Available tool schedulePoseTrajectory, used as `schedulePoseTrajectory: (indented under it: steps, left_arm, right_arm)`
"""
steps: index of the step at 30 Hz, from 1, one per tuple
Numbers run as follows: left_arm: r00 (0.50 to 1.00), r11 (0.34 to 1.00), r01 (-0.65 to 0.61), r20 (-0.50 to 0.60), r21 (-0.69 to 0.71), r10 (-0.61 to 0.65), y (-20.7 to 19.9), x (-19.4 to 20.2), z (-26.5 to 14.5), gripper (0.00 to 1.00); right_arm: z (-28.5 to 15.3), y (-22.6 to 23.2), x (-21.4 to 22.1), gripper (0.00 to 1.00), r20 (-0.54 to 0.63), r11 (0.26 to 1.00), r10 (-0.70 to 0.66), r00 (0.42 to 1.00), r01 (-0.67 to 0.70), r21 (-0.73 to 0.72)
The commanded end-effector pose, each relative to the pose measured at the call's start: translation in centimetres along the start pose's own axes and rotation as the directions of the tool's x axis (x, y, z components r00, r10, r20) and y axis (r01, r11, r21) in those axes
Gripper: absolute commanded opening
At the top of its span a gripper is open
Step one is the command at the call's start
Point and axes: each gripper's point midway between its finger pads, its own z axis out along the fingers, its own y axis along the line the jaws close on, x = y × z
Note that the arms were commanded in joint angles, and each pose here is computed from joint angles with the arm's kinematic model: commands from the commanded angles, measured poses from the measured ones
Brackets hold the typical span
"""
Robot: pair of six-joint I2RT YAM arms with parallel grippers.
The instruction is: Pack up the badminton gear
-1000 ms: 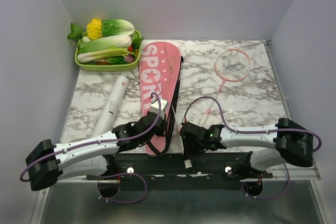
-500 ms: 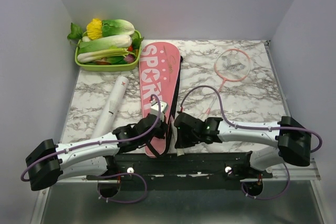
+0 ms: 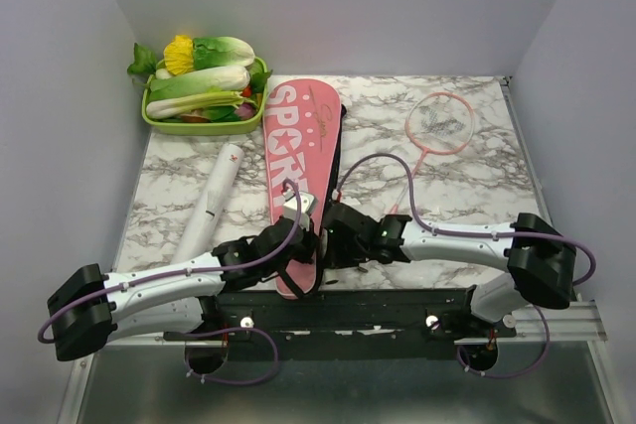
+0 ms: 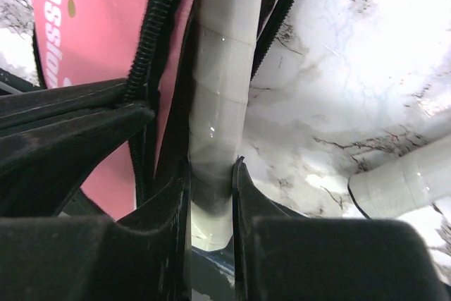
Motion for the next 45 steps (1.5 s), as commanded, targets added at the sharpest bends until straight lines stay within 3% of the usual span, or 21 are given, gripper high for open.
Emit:
schedulePoseTrajectory:
  steps: [1, 5, 11, 19, 25, 45]
  left_arm:
    - [0.999, 0.996, 0.04, 0.023, 0.082, -0.042, -1.8, -0.6, -0.4, 0.0]
    - [0.999, 0.996, 0.04, 0.02, 0.084, -0.042, -1.9, -0.4, -0.4, 0.0]
    - [0.999, 0.997, 0.034, 0.015, 0.067, -0.035, -1.5, -0.1, -0.2, 0.0]
    - [0.999, 0.999, 0.028, 0.026, 0.036, -0.029, -0.5, 0.5, 0.1, 0.0]
    - [1.0, 0.999, 0.023, 0.019, 0.031, -0.024, -0.3, 1.0, 0.6, 0.0]
    - [0.998, 0.996, 0.051, 0.037, 0.076, -0.054, -0.8, 1.6, 1.0, 0.0]
  right_arm:
    - [0.8, 2.5, -3.5, 0.15, 0.178, 0.99, 0.056, 0.983, -0.032, -0.136]
    - [1.1, 2.7, -3.5, 0.39, 0.178, 0.99, 0.052, 0.983, -0.027, -0.141]
    - [-0.3, 1.5, -3.7, 0.61, 0.211, 0.993, 0.053, 0.976, -0.028, -0.118]
    - [-1.6, -2.7, -1.5, 0.63, 0.202, 0.996, 0.086, 0.976, -0.08, -0.035]
    - [-1.1, -4.7, -0.1, 0.58, 0.191, 0.996, 0.094, 0.977, -0.094, -0.006]
    - [2.4, -2.5, 2.0, 0.46, 0.116, 0.971, 0.154, 0.981, -0.129, -0.204]
